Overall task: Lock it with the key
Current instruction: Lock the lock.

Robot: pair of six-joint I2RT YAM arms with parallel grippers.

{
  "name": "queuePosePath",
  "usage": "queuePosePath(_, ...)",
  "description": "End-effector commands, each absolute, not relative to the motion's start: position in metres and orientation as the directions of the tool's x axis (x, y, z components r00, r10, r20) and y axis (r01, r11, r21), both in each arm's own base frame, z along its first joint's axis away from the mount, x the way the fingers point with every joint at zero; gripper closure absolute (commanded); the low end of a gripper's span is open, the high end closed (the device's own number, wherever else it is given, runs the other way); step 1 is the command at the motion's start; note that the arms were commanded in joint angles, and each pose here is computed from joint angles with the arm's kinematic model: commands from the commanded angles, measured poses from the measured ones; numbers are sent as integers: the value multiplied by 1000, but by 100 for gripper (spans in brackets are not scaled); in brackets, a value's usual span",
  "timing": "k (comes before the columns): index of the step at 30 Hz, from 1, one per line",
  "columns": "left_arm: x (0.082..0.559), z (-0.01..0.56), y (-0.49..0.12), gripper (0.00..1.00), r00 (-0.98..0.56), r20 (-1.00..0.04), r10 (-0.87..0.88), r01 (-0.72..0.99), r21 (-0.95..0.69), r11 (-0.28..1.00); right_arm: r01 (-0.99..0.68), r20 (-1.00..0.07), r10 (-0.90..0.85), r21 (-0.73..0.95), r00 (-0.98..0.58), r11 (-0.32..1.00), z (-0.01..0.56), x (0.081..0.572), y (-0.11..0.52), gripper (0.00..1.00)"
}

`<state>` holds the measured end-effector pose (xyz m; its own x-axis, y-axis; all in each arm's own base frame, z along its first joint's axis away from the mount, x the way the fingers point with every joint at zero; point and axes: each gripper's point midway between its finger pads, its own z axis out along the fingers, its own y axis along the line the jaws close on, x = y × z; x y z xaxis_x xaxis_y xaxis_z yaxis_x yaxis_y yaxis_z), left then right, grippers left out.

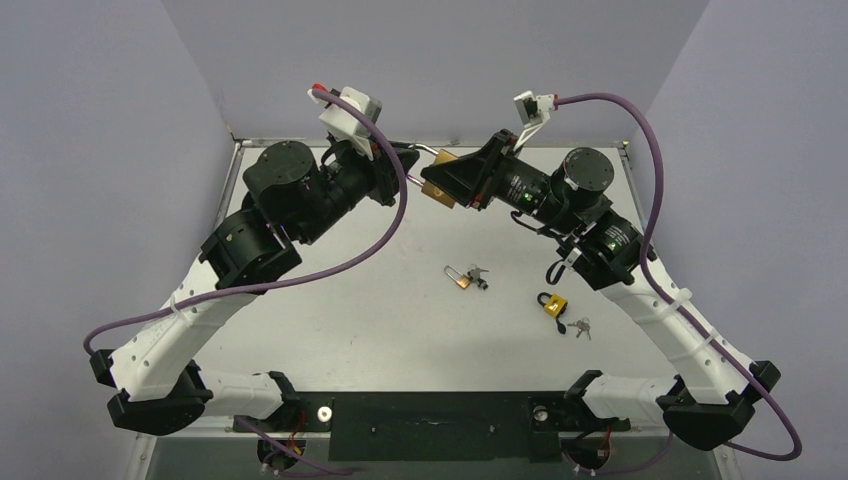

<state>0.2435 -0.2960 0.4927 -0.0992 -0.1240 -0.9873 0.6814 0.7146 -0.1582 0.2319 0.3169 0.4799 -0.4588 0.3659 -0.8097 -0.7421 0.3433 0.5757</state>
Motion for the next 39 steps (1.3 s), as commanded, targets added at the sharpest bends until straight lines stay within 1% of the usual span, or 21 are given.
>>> queuePosePath(1,31,479,-406,100,-370,-925,90,892,-381,-244,-662,-793,373,608,-481,439,415,305,374,100)
queuePosePath(5,31,474,-407,100,-372,-922,105,893,-386,-230,-657,-792,368,610,-486,443,411,307,375,100)
queuePosePath(7,39,471,-404,100,-364,-926,103,909,-378,-178,-656,-795,365,606,-484,450,410,308,373,100)
queuePosePath(9,58,470,-399,100,-370,-926,77,923,-376,-79,-655,-797,366,603,-480,455,411,308,369,100)
queuePosePath(10,76,470,-394,100,-378,-925,48,926,-378,-5,-659,-798,366,602,-478,452,412,307,368,100)
queuePosePath(13,118,470,-376,100,-417,-909,-28,900,-417,126,-659,-800,367,600,-475,454,411,306,362,100)
queuePosePath(15,136,473,-361,100,-422,-904,-72,886,-428,180,-673,-803,370,594,-467,441,413,304,358,100)
queuePosePath(17,146,473,-351,100,-420,-903,-85,880,-429,204,-684,-800,383,597,-463,419,416,300,352,100)
queuePosePath(20,151,475,-342,100,-421,-903,-84,879,-429,208,-706,-789,390,607,-476,366,417,289,347,100)
queuePosePath(21,155,474,-338,100,-426,-901,-85,874,-434,217,-723,-785,404,604,-469,335,427,284,343,100)
queuePosePath(27,155,468,-332,99,-452,-891,-43,872,-452,187,-772,-771,431,595,-469,224,442,261,334,100)
queuePosePath(30,160,464,-329,88,-470,-882,-34,863,-467,191,-786,-762,450,590,-466,185,448,253,330,100)
queuePosePath(32,161,464,-327,84,-482,-876,-33,859,-479,181,-791,-754,462,590,-467,164,453,250,327,100)
queuePosePath(39,159,464,-323,76,-524,-851,-34,843,-524,117,-802,-726,487,591,-485,83,460,245,322,100)
